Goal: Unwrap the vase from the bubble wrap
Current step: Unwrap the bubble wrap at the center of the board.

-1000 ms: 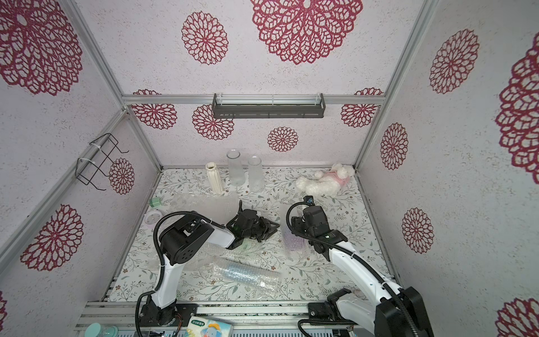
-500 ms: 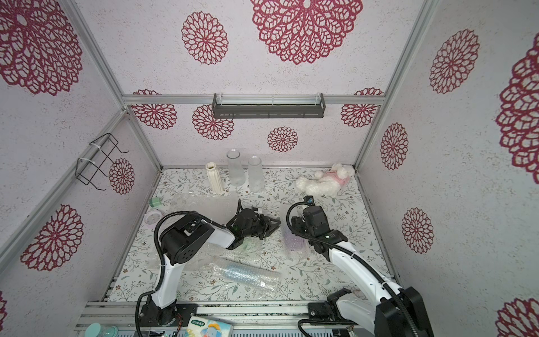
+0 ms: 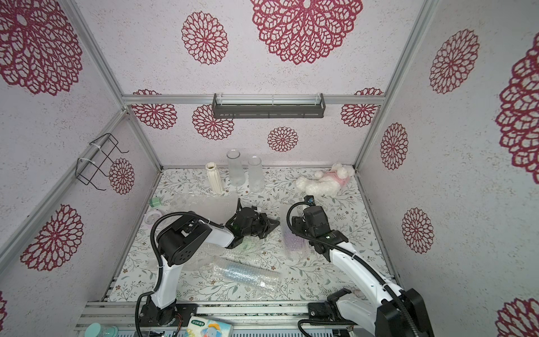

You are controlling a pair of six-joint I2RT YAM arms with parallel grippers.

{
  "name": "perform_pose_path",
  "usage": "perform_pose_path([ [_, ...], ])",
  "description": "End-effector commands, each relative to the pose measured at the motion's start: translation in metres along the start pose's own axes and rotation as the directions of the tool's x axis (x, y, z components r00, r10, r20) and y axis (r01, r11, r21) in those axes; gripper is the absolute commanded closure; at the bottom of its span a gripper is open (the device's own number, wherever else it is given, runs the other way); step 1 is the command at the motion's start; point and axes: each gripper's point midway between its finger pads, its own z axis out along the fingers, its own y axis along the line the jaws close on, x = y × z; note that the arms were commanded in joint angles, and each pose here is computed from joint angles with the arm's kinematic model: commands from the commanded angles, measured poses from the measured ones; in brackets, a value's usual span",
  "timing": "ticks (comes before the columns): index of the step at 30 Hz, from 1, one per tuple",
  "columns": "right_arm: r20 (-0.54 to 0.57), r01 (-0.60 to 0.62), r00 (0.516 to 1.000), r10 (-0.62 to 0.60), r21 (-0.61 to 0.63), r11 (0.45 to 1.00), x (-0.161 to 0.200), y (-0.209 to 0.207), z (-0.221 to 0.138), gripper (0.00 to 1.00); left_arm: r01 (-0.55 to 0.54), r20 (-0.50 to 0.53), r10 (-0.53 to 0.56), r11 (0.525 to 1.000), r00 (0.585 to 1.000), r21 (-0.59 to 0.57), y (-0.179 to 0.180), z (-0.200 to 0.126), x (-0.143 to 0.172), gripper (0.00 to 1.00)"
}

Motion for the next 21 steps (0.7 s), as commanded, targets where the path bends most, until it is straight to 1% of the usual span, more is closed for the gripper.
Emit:
perform_pose_path([
  [1,0.081,-0.002,0.997,0.001,0.005,1.0,-0.025,0.001,-0.018,0.29,-0.086,0.02,0.085,0.995,0.996,0.053,-0.054,-0.013,-0.003,1.0],
  [4,0.103,-0.007,0.995,0.006,0.01,1.0,-0.031,0.0,-0.024,0.29,-0.116,0.014,0.116,0.992,0.993,0.051,-0.07,-0.014,-0.002,1.0],
  [9,0.122,-0.007,0.992,0.006,0.01,1.0,-0.035,-0.001,-0.035,0.29,-0.13,0.002,0.13,0.989,0.992,0.067,-0.088,-0.007,-0.001,1.0],
  [14,0.135,-0.013,0.991,0.011,0.007,1.0,-0.036,-0.003,-0.047,0.29,-0.172,-0.038,0.174,0.984,0.984,0.054,-0.106,0.009,0.007,1.0],
  [21,0.189,-0.061,0.98,0.06,0.001,0.998,-0.037,-0.01,-0.071,0.29,-0.19,-0.086,0.192,0.981,0.978,0.038,-0.119,0.038,0.018,1.0],
])
